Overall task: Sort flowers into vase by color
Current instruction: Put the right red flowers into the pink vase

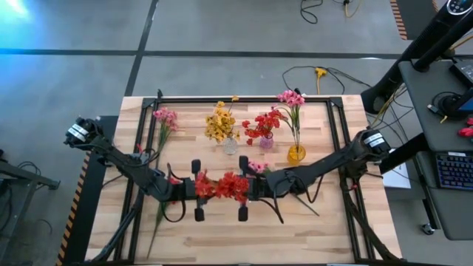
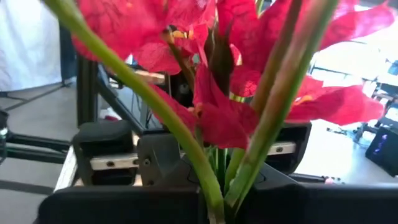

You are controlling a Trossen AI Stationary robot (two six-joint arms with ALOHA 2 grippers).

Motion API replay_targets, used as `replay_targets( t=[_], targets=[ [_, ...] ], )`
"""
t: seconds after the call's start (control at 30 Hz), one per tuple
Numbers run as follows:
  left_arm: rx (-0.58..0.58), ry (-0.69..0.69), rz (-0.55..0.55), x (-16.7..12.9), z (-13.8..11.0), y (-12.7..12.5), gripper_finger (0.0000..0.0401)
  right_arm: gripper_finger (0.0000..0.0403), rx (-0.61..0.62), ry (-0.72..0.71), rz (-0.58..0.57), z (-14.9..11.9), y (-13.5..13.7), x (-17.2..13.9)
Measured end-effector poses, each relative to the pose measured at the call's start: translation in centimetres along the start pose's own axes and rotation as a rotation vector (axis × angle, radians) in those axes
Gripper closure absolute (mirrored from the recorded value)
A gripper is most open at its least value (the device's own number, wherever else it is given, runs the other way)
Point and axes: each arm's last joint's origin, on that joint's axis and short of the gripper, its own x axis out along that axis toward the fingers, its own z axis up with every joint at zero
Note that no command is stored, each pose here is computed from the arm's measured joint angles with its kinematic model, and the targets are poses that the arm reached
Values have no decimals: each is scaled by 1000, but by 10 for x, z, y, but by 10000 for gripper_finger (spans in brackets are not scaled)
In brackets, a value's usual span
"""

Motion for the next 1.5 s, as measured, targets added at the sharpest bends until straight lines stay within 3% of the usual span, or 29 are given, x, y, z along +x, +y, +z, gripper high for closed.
replay_targets(
  t=[0.17, 0.3, 0.43, 0.73, 0.93, 1.13, 1.27, 1.5],
  targets=[
    [10, 42, 1, -3, -3, -2, 231, 388, -10, 44, -9, 9, -2, 0],
    [3, 126, 13, -13, -6, -1, 180, 389, -41, 141, -137, 25, -12, -8],
    [-32, 198, 13, -25, -5, 8, 155, 389, -54, 251, -248, 34, -29, -21],
    [-76, 210, 21, -49, 23, 35, 150, 390, 23, 294, -399, 18, -77, -56],
    [-65, 239, 23, -57, 24, 42, 150, 390, 61, 276, -526, 22, -81, -88],
    [-37, 268, 23, -59, 21, 43, 150, 390, 114, 224, -583, 26, -83, -128],
    [-33, 270, 29, -58, 20, 43, 150, 390, 150, 185, -633, 12, -94, -143],
    [-27, 263, 78, -58, 20, 44, 150, 390, 87, 115, -701, -15, -101, -146]
  ],
)
